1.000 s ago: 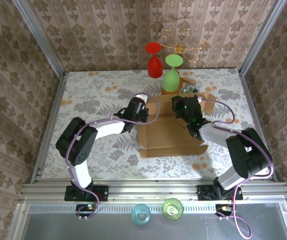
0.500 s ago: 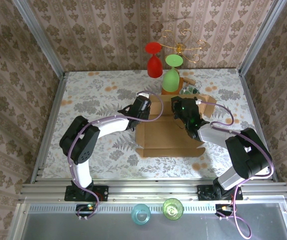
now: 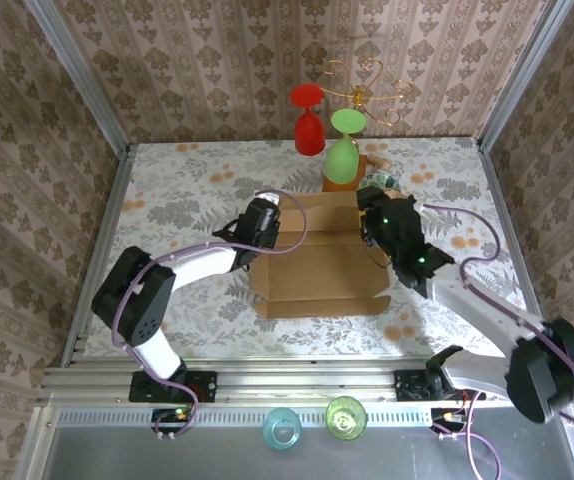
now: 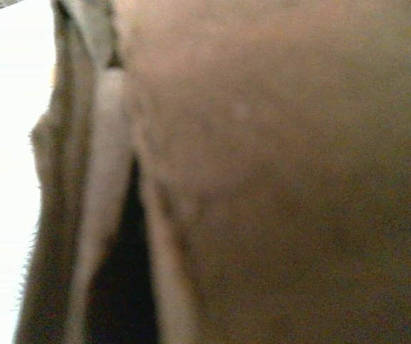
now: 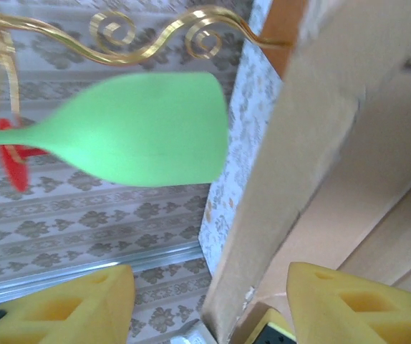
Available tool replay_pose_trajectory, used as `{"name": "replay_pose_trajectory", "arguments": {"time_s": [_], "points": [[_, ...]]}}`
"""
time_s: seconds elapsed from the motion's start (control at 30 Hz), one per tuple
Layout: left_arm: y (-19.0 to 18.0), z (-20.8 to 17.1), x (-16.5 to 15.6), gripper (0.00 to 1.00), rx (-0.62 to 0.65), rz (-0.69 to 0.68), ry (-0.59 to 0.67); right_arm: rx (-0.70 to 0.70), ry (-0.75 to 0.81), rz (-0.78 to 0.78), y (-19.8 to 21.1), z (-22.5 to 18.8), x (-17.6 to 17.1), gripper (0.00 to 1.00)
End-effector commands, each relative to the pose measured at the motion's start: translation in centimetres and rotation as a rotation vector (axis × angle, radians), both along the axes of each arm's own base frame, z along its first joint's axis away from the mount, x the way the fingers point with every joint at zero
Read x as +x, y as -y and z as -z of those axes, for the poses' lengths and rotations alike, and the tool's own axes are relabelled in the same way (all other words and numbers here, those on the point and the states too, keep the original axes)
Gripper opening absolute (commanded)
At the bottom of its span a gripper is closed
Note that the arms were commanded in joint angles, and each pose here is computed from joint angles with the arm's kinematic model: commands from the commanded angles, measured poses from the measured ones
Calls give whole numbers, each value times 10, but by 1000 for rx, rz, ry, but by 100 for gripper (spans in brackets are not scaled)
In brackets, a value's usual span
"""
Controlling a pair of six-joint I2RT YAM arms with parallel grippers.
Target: Fold the paper box
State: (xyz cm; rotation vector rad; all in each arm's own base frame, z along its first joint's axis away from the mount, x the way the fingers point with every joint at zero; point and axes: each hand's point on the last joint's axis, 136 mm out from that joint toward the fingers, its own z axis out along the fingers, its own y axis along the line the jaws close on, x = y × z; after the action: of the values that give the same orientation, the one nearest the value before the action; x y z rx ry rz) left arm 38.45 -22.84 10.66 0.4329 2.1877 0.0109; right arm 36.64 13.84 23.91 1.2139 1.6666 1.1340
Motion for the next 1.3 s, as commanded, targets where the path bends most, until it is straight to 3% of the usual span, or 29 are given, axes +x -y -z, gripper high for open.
{"name": "replay_pose_trajectory", "arguments": {"time_s": [0.0, 0.17, 0.43, 0.77, 0.97, 1.27], "points": [[-19, 3, -9, 0, 86, 47, -7, -157, -57, 69, 38, 15, -17, 59], [-29, 3, -18, 0, 100, 73, -22, -171, -41, 83, 60, 17, -14, 53], [-35, 7, -25, 0, 92, 83, -43, -228, -44, -13, 46, 26, 21, 47], [-36, 9, -27, 0, 82, 81, -55, -294, -60, -117, 42, 43, 52, 55], [-37, 9, -27, 0, 79, 83, -59, -240, -61, -198, 21, 59, 61, 60], [-35, 8, -26, 0, 64, 79, -62, -161, -55, -208, 8, 58, 52, 61]]}}
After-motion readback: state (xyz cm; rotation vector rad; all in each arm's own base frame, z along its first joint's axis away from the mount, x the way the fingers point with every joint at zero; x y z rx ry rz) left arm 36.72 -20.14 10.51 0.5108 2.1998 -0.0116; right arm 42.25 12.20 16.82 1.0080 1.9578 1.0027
